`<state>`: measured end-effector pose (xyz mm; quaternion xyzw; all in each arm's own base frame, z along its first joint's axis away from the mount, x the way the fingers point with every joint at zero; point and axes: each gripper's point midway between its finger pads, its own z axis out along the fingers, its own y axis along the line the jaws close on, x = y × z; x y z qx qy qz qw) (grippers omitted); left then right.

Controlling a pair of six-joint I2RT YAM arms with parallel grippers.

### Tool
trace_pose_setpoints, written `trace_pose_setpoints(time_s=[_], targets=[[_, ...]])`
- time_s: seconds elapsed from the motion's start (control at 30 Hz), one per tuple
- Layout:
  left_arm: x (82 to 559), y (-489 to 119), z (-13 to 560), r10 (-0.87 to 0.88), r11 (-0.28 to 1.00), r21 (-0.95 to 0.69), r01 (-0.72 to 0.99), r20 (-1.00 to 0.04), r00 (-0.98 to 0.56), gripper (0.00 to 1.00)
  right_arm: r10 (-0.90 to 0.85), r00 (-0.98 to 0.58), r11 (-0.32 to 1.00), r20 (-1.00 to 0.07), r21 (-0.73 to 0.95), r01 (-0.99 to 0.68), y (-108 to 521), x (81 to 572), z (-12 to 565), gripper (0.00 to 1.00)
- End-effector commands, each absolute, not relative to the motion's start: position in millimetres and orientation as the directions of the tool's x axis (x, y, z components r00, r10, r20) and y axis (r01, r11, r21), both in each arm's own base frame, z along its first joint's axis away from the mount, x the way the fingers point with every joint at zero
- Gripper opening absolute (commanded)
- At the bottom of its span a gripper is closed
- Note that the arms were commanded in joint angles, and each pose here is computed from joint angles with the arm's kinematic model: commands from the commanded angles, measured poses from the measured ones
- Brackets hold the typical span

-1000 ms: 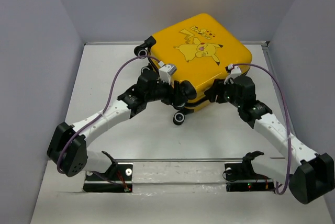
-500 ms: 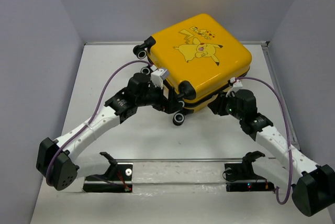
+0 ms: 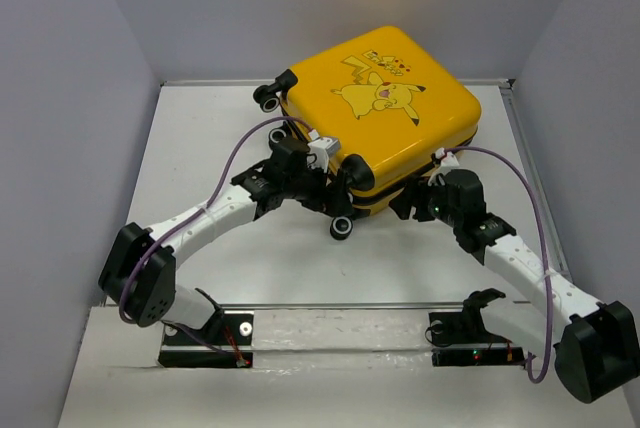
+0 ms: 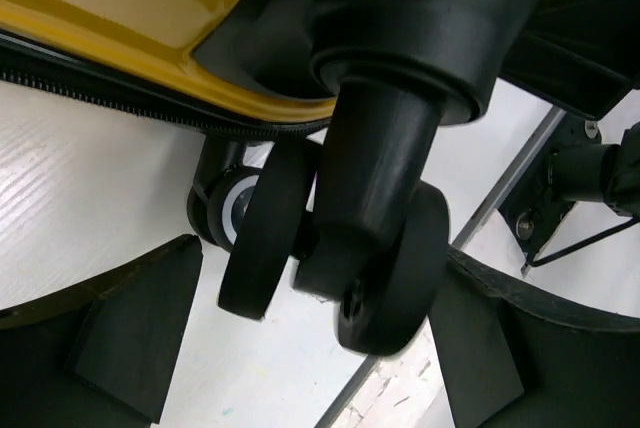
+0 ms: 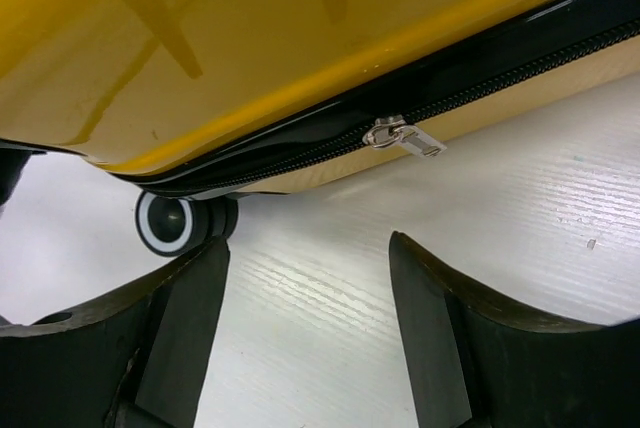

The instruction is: Pack the luggage

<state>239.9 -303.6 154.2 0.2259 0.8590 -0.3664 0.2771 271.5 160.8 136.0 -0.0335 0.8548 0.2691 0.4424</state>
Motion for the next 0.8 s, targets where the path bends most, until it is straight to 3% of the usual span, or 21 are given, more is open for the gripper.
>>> trace_pose_setpoints(time_s=[0.0, 0.27, 0.33, 0.47, 0.57, 0.6, 0.63, 0.67, 0.7, 0.77], targets=[[259.9, -322.2, 195.5, 0.151, 0.581, -0.474, 0.662, -0.736, -0.66, 0.99, 0.181, -0.548, 0.847, -0.817, 0.413, -0.335, 165.7, 284.6, 156.6, 0.71], [281.8, -321.2, 197.6, 0.13, 0.67, -0.378, 0.639, -0.788, -0.602, 0.99, 0.174, -0.554, 0.848, -0.814, 0.41, -0.336, 166.1, 284.7, 151.7, 0.78], [282.4, -324.6, 201.6, 0.122, 0.66, -0.377, 0.65, -0.801, -0.587, 0.95, 0.177, -0.548, 0.854, -0.818, 0.405, -0.328, 164.5, 287.1, 152.5, 0.79], [275.4, -331.4, 199.4, 0.146, 0.622, -0.39, 0.679, -0.795, -0.59, 0.77, 0.177, -0.516, 0.877, -0.838, 0.372, -0.304, 157.6, 295.4, 158.1, 0.77], [268.6, -332.1, 190.1, 0.172, 0.605, -0.4, 0.689, -0.779, -0.603, 0.54, 0.158, -0.489, 0.891, -0.858, 0.337, -0.304, 153.6, 301.0, 164.5, 0.72], [266.1, -332.6, 188.9, 0.177, 0.597, -0.406, 0.692, -0.775, -0.607, 0.37, 0.149, -0.487, 0.897, -0.86, 0.325, -0.299, 151.9, 302.6, 165.1, 0.69], [265.3, -332.5, 188.4, 0.18, 0.595, -0.407, 0.693, -0.773, -0.608, 0.31, 0.142, -0.486, 0.901, -0.862, 0.316, -0.298, 151.1, 303.7, 165.4, 0.67], [265.3, -332.7, 187.1, 0.185, 0.595, -0.407, 0.693, -0.77, -0.611, 0.16, 0.129, -0.488, 0.904, -0.863, 0.304, -0.299, 150.5, 304.8, 163.4, 0.66], [265.1, -332.6, 187.6, 0.185, 0.596, -0.408, 0.692, -0.769, -0.612, 0.07, 0.123, -0.488, 0.907, -0.864, 0.297, -0.299, 150.0, 305.7, 162.9, 0.65], [264.8, -331.7, 191.7, 0.18, 0.597, -0.407, 0.691, -0.772, -0.61, 0.06, 0.104, -0.482, 0.906, -0.87, 0.283, -0.315, 151.2, 307.1, 164.1, 0.64]])
